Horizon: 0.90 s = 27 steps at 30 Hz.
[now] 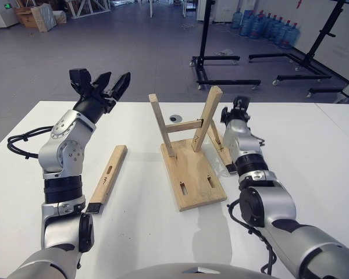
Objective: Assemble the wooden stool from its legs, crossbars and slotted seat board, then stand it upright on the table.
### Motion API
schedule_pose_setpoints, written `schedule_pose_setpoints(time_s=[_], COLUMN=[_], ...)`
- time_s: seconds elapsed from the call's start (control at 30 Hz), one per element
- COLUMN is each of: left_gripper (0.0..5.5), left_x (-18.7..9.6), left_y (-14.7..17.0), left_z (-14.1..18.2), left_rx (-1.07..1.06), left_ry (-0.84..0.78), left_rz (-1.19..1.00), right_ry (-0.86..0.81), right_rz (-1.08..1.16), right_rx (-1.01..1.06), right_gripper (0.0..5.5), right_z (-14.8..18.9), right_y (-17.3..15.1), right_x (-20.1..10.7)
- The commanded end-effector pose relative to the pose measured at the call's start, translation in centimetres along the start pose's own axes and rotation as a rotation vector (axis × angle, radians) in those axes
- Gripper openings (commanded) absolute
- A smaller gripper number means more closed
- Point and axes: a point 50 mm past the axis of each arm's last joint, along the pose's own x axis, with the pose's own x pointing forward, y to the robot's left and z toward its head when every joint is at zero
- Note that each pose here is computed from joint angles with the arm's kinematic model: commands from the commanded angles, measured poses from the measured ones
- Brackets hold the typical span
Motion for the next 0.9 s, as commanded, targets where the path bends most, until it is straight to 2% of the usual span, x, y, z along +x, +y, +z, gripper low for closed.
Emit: schedule_pose_setpoints(time_s=[0.03, 0.2, 0.3, 0.4, 0.47, 0.5, 0.63, 0.73, 0.83, 0.9], left_gripper=[3.85, 3.85, 3.85, 3.85, 3.85, 3.85, 3.85, 4.25, 4.74, 4.77], left_x=[-0.1, -0.2, -0.3, -0.8, -1.7, -2.8, -7.6, -9.3, -8.6, -8.1], left_y=[-0.2, -0.3, -0.5, -0.4, 0.1, 0.5, 2.5, 3.5, 2.9, 1.8], left_z=[-0.4, -0.3, -0.2, 0.3, 1.0, 1.7, 2.6, 2.3, 1.6, 0.7], left_rx=[-0.001, -0.002, -0.002, 0.006, -0.020, -0.024, 0.004, -0.007, 0.003, -0.020], left_ry=[0.015, 0.009, 0.005, -0.009, -0.033, -0.044, 0.029, 0.098, 0.144, 0.168], left_rz=[0.001, 0.002, 0.002, 0.017, 0.052, 0.075, 0.140, 0.150, 0.106, 0.053], right_ry=[-0.061, -0.271, -0.318, -0.313, -0.219, -0.148, 0.142, 0.217, 0.199, 0.186], right_rz=[0.017, 0.012, -0.009, 0.083, 0.211, 0.304, 0.538, 0.578, 0.551, 0.529], right_rx=[0.070, 0.105, 0.065, 0.036, 0.017, -0.029, -0.089, -0.071, -0.125, -0.181], right_gripper=[3.02, 3.02, 3.02, 3.02, 3.02, 3.21, 3.94, 4.37, 4.62, 4.62], right_z=[2.2, 9.1, 11.0, 11.8, 11.0, 9.8, 3.4, 0.6, -0.6, -1.0], right_y=[-0.1, -2.4, -5.9, -10.4, -12.8, -13.3, -12.6, -11.1, -9.4, -7.9], right_x=[0.3, -0.6, -2.0, -4.9, -7.8, -9.4, -13.0, -13.1, -11.7, -10.2])
